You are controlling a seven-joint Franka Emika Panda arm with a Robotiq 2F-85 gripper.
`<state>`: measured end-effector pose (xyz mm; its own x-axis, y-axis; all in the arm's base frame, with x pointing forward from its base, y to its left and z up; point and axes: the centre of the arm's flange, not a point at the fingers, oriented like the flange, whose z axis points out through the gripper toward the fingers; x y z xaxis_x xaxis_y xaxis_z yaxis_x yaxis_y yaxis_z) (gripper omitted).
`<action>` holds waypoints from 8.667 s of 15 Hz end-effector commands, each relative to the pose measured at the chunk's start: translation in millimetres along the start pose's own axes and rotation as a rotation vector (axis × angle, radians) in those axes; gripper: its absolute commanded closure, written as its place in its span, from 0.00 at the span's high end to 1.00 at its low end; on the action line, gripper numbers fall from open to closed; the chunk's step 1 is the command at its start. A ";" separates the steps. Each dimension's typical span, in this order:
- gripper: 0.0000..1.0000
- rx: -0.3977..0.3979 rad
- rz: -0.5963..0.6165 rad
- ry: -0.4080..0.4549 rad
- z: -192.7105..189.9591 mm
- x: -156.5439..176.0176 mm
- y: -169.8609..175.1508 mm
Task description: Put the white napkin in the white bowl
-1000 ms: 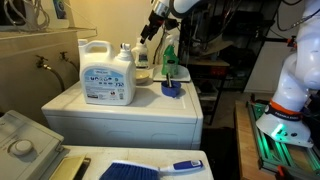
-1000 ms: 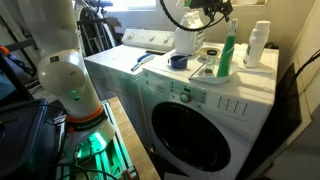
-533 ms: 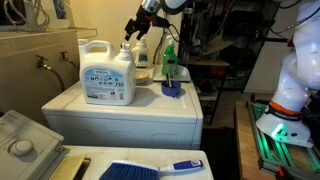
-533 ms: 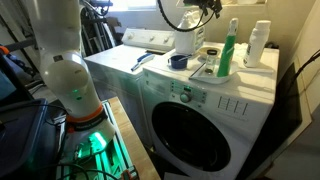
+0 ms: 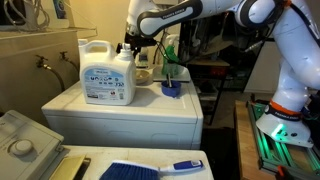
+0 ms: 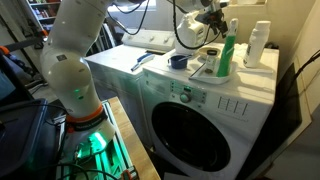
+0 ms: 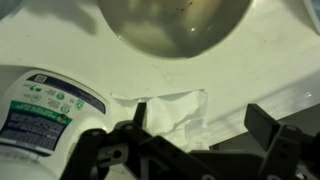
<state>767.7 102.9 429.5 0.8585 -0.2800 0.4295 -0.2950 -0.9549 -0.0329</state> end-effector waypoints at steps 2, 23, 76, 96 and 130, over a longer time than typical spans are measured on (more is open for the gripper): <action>1.00 -0.001 0.002 -0.003 11.6 1.2 -0.4; 1.00 -0.030 0.264 0.119 150.6 36.1 -1.1; 0.21 0.002 0.050 0.066 175.7 33.8 2.4; 0.03 0.229 0.110 0.313 -148.4 51.8 31.0; 0.03 0.346 0.253 -0.578 -19.8 -92.1 74.0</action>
<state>701.1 58.8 466.1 0.9109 -0.3913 -0.1308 -0.4117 -0.8413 -0.3503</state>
